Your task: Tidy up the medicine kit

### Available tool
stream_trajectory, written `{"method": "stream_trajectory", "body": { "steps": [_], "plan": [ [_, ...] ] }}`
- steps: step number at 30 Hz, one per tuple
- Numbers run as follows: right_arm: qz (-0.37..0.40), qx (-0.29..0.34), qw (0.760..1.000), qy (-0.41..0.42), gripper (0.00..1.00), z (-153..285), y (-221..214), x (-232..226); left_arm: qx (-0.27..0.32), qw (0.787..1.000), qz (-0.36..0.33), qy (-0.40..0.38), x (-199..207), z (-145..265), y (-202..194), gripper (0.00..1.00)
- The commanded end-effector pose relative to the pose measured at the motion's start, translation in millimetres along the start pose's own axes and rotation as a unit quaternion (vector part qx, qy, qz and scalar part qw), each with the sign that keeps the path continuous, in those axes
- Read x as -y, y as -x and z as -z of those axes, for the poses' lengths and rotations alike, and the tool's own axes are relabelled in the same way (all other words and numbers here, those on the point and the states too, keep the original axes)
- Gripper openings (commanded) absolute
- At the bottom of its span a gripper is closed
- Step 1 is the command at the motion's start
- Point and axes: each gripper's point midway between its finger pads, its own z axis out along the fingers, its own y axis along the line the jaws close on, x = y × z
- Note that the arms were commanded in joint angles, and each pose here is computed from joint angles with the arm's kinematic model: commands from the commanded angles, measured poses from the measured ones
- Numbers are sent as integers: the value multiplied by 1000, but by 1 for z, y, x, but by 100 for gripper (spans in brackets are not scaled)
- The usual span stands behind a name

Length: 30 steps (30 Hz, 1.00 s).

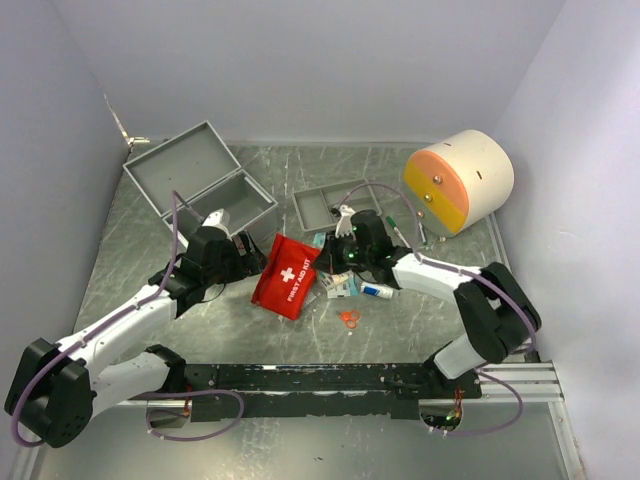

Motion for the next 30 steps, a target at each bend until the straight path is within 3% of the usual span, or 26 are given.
{"method": "stream_trajectory", "body": {
  "steps": [1,6,8,12,16,21,27,30],
  "plan": [
    [103,3,991,90,0,32,18,-25,19,997,-18,-68,29,8,12,91],
    [150,21,976,155,0,68,36,-52,15,993,-17,-119,50,17,16,91],
    [165,25,972,168,0,83,46,-60,28,989,-21,-142,59,27,22,98],
    [197,63,964,166,0,112,73,-72,82,974,-44,-208,83,60,43,99],
    [220,92,957,166,0,134,92,-86,96,952,-76,-279,108,92,49,99],
    [242,110,943,202,0,163,109,-118,124,935,-129,-308,122,129,62,84],
    [274,124,918,257,0,195,113,-153,120,912,-162,-356,140,166,62,78],
    [288,135,905,284,0,209,117,-169,117,898,-167,-390,148,180,58,67]
  ]
}}
